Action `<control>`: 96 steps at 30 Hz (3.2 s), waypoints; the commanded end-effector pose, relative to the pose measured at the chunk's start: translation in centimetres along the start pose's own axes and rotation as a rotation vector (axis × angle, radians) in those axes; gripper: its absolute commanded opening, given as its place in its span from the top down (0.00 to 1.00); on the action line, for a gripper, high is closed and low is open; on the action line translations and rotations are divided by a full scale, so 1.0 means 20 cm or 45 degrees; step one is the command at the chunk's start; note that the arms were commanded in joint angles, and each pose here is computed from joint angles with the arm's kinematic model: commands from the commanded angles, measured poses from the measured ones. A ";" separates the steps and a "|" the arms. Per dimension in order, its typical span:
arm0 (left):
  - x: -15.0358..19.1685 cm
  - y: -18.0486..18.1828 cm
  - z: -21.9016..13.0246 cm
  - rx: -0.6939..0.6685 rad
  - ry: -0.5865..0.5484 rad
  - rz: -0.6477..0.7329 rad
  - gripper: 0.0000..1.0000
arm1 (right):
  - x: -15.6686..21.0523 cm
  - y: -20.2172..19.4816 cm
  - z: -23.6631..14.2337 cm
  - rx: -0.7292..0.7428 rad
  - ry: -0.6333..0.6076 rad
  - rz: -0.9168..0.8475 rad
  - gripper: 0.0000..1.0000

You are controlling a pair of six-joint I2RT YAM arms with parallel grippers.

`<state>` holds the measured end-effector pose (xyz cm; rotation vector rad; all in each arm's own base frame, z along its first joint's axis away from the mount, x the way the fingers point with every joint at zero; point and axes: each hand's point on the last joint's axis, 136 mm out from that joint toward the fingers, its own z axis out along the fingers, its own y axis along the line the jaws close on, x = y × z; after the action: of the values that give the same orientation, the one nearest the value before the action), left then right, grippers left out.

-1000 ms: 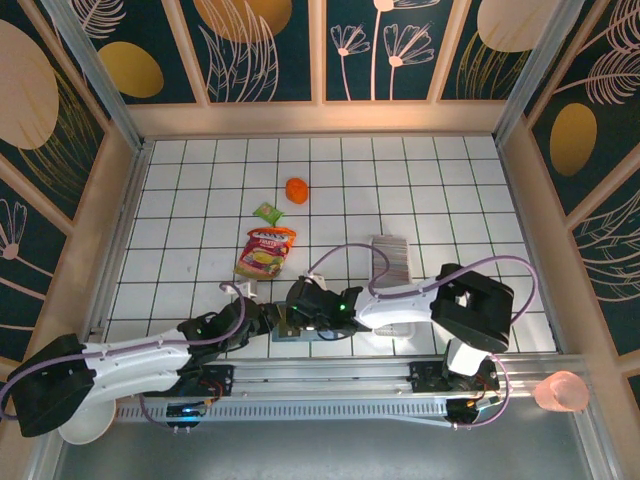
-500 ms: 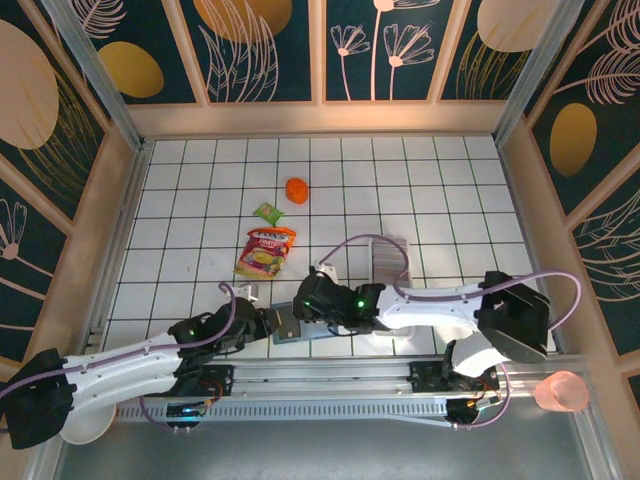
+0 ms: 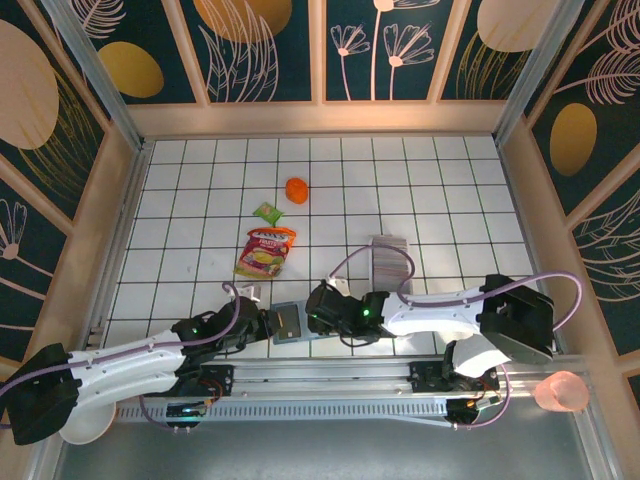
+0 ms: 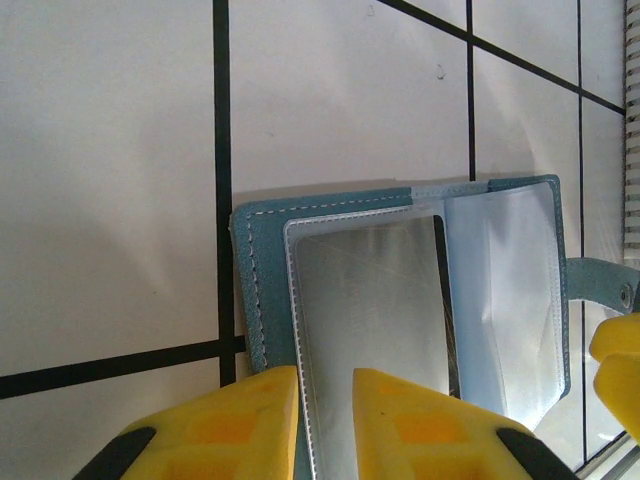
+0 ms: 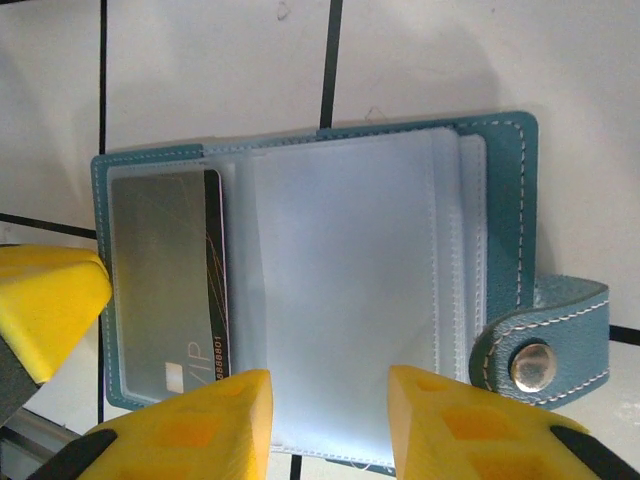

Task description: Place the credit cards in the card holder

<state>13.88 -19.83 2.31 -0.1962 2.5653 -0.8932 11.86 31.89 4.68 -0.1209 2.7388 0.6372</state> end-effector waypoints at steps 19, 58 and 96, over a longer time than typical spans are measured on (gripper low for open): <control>0.06 0.08 0.03 -0.034 0.049 0.001 0.79 | 0.11 -0.04 0.13 0.080 0.079 -0.008 0.57; 0.02 0.19 0.02 -0.123 -0.058 -0.082 0.83 | 0.02 0.42 0.13 -0.384 -0.013 0.066 0.57; -0.11 0.16 -0.10 -0.194 -0.177 0.010 0.71 | -0.45 0.35 -0.72 -0.182 -0.657 -0.759 0.45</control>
<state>14.90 -17.10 2.23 -0.3066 2.4909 -0.7789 14.01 34.57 22.07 -0.4839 2.1240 0.8177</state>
